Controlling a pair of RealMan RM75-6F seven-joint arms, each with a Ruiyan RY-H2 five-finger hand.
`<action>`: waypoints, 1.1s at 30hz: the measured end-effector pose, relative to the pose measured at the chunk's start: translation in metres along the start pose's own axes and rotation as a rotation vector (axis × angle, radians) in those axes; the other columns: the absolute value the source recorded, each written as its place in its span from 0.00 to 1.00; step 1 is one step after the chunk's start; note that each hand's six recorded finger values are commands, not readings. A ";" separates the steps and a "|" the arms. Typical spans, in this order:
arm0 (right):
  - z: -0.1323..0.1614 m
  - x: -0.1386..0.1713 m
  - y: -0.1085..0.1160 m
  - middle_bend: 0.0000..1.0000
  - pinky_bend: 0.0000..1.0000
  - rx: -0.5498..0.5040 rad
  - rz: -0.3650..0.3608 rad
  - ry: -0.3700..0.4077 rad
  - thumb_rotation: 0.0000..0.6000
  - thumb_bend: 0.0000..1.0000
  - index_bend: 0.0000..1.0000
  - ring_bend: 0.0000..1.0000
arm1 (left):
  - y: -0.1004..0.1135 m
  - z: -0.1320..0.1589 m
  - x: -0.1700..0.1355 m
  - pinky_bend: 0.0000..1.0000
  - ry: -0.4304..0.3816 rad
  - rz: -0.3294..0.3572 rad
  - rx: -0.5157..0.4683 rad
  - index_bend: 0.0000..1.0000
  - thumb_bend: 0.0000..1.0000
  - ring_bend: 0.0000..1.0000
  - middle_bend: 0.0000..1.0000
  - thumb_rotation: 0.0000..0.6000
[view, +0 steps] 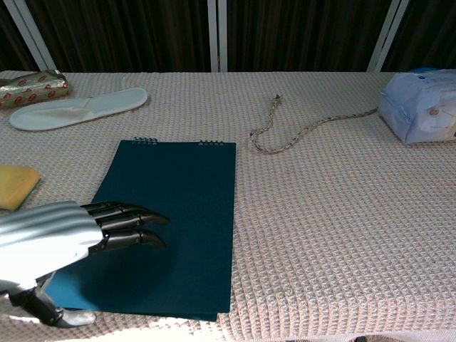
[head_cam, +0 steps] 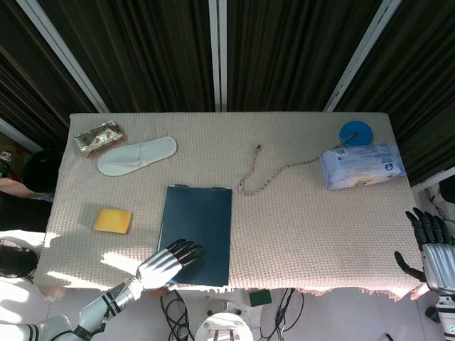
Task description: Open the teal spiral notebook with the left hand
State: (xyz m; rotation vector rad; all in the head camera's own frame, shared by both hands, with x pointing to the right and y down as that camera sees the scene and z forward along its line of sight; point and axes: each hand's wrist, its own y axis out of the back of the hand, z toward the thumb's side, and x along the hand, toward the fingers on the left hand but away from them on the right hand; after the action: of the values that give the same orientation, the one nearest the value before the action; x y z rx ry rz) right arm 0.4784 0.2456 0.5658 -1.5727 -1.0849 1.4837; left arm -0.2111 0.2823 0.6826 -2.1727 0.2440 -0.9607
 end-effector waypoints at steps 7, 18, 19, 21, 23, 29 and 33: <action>0.000 0.000 -0.001 0.00 0.00 0.001 0.005 0.000 1.00 0.31 0.00 0.00 | 0.001 -0.003 0.001 0.10 0.011 0.006 -0.010 0.19 0.25 0.00 0.04 1.00; -0.002 0.001 -0.001 0.00 0.00 0.001 0.003 -0.006 1.00 0.31 0.00 0.00 | 0.006 -0.006 0.004 0.10 0.033 0.051 -0.021 0.23 0.37 0.00 0.07 0.99; -0.002 0.001 -0.001 0.00 0.00 0.001 0.003 -0.006 1.00 0.31 0.00 0.00 | 0.007 -0.006 0.004 0.10 0.036 0.055 -0.024 0.23 0.37 0.00 0.07 0.99; -0.002 0.001 -0.002 0.00 0.00 0.001 0.004 -0.006 1.00 0.31 0.00 0.00 | 0.008 -0.008 0.005 0.10 0.046 0.067 -0.028 0.24 0.38 0.00 0.08 0.99; -0.002 0.000 -0.002 0.00 0.00 0.001 0.005 -0.005 1.00 0.31 0.00 0.00 | 0.008 -0.009 0.005 0.10 0.052 0.072 -0.032 0.24 0.38 0.00 0.09 1.00; 0.000 0.000 -0.004 0.00 0.00 0.003 0.010 -0.002 1.00 0.31 0.00 0.00 | 0.009 -0.010 0.002 0.10 0.051 0.057 -0.075 0.25 0.40 0.00 0.09 1.00; 0.000 0.000 -0.004 0.00 0.00 0.003 0.009 -0.002 1.00 0.31 0.00 0.00 | 0.009 -0.010 0.002 0.10 0.050 0.042 -0.093 0.25 0.42 0.00 0.09 1.00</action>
State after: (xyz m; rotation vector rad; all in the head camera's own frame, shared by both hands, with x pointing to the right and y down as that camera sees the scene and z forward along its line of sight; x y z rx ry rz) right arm 0.4780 0.2467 0.5692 -1.5761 -1.0771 1.4927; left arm -0.2162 0.2699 0.6820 -2.2205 0.3630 -0.9990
